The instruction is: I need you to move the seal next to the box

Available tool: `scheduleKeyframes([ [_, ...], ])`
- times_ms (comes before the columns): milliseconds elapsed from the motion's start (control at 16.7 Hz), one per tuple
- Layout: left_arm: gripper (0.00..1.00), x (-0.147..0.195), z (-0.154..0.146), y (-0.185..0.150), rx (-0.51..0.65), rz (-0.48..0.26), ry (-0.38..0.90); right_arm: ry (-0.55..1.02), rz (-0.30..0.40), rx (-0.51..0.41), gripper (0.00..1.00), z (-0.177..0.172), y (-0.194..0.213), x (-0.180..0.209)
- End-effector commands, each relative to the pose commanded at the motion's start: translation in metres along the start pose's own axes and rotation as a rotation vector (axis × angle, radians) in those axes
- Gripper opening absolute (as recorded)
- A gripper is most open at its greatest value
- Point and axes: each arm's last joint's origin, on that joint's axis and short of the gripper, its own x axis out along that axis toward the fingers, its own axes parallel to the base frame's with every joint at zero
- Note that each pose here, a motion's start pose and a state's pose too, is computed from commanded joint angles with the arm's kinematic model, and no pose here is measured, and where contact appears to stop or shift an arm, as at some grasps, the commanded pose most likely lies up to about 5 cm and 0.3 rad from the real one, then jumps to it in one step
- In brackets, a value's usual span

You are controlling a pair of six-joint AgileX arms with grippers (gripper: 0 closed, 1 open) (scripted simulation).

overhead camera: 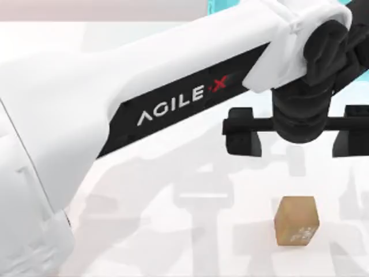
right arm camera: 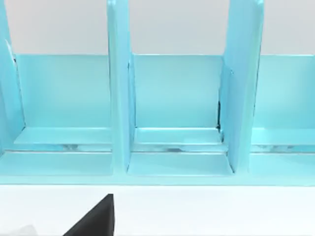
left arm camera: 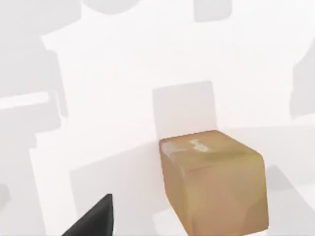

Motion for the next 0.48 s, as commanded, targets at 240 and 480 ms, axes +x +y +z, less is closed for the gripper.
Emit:
scheduleKeyframes([
  [240, 1.00, 0.032, -0.017, -0.034, -0.048, 0.120, 0.086, 0.000, 0.000, 0.000, 1.00, 0.000, 0.000, 0.000],
  [480, 1.00, 0.042, -0.027, -0.045, -0.092, 0.193, 0.117, 0.000, 0.000, 0.000, 1.00, 0.000, 0.000, 0.000],
])
